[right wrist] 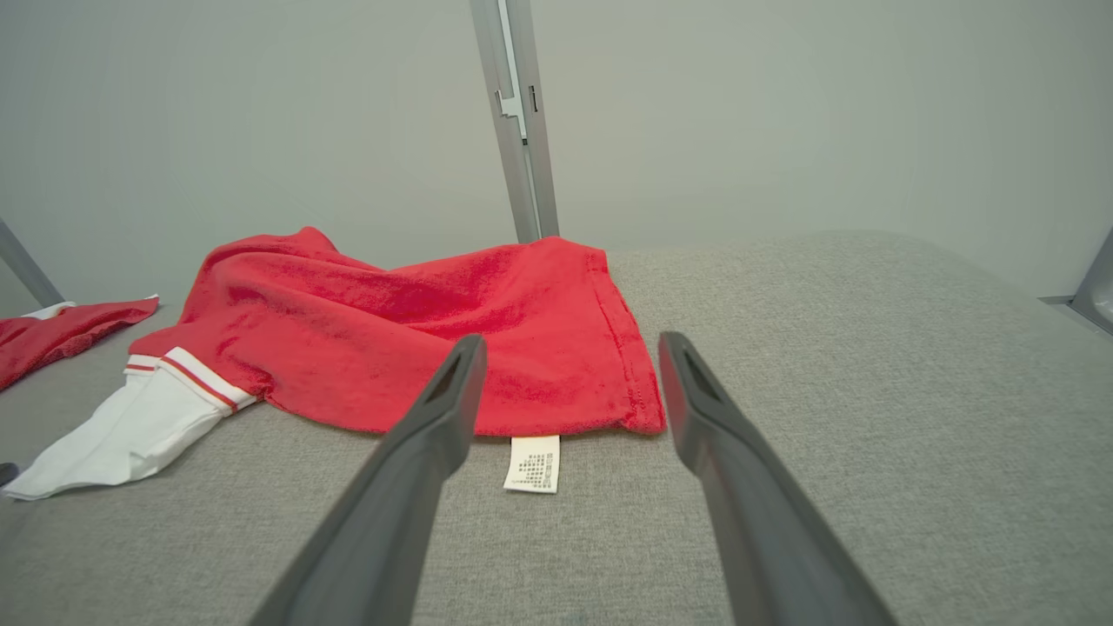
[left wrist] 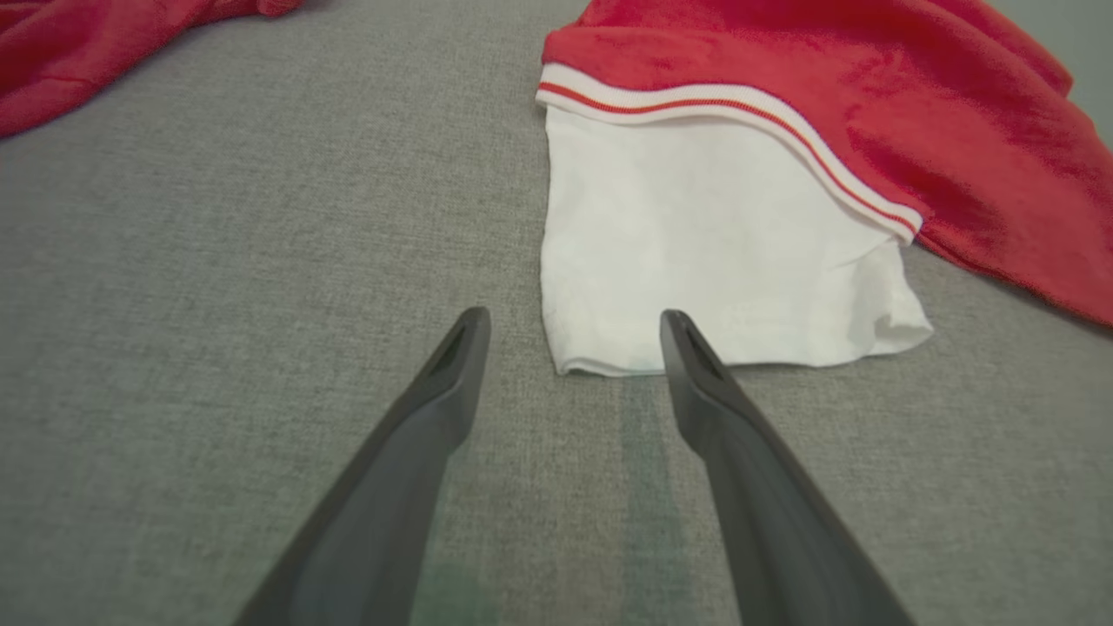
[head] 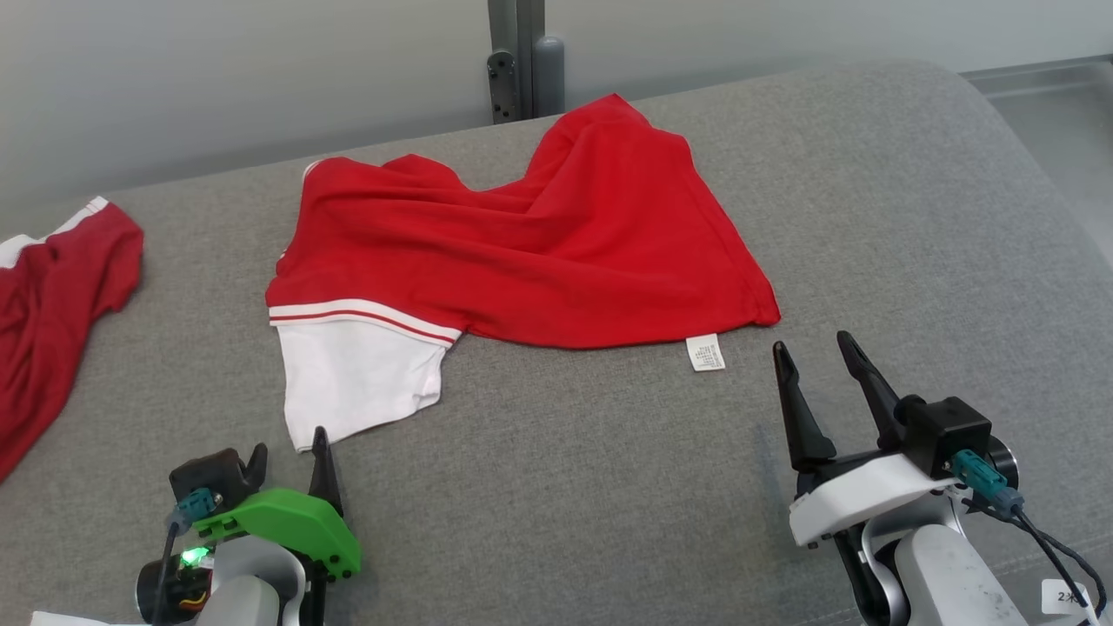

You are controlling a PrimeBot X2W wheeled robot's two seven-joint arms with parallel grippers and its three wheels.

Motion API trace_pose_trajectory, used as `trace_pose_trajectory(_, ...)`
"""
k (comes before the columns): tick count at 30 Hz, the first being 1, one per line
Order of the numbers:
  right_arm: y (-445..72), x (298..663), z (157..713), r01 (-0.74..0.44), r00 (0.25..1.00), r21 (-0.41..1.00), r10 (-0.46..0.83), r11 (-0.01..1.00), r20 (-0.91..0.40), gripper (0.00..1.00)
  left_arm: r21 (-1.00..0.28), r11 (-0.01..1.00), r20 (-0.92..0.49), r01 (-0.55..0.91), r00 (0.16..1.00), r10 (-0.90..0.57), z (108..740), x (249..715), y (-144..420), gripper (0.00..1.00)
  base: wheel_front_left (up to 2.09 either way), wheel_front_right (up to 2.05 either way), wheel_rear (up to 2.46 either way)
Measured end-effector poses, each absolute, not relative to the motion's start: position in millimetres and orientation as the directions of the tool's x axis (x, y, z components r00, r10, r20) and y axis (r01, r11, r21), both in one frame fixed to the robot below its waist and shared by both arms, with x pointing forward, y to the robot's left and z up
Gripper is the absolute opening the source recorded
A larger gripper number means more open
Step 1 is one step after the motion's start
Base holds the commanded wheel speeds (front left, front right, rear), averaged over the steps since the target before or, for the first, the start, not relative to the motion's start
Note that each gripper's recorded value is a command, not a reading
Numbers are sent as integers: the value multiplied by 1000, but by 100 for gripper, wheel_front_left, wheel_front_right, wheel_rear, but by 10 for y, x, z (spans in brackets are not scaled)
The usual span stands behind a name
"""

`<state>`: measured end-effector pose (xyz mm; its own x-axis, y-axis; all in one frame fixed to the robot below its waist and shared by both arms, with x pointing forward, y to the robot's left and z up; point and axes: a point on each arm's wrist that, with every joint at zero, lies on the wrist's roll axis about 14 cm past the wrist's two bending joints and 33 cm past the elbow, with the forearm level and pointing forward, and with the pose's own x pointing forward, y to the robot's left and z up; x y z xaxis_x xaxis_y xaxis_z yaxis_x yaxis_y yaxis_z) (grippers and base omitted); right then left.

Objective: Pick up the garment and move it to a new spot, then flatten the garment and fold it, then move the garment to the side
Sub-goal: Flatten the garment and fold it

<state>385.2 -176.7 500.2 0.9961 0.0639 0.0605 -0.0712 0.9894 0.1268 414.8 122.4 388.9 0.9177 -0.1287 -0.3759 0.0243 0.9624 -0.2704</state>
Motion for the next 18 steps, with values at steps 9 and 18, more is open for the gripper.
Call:
trace_pose_trajectory(9, -1979, 3855, 4869, -5, 1000, 119, 3, 993, 19, 100, -252, 968, -453, 15, 882, -132, 3602, 4303, 1156, 28, 0, 0, 0)
trace_pose_trajectory(18, -2071, 3915, 4551, 21, 996, 71, -15, 997, -86, 100, -272, 961, -401, 53, 901, -163, 3698, 4370, 1080, 0, 0, 0, 0)
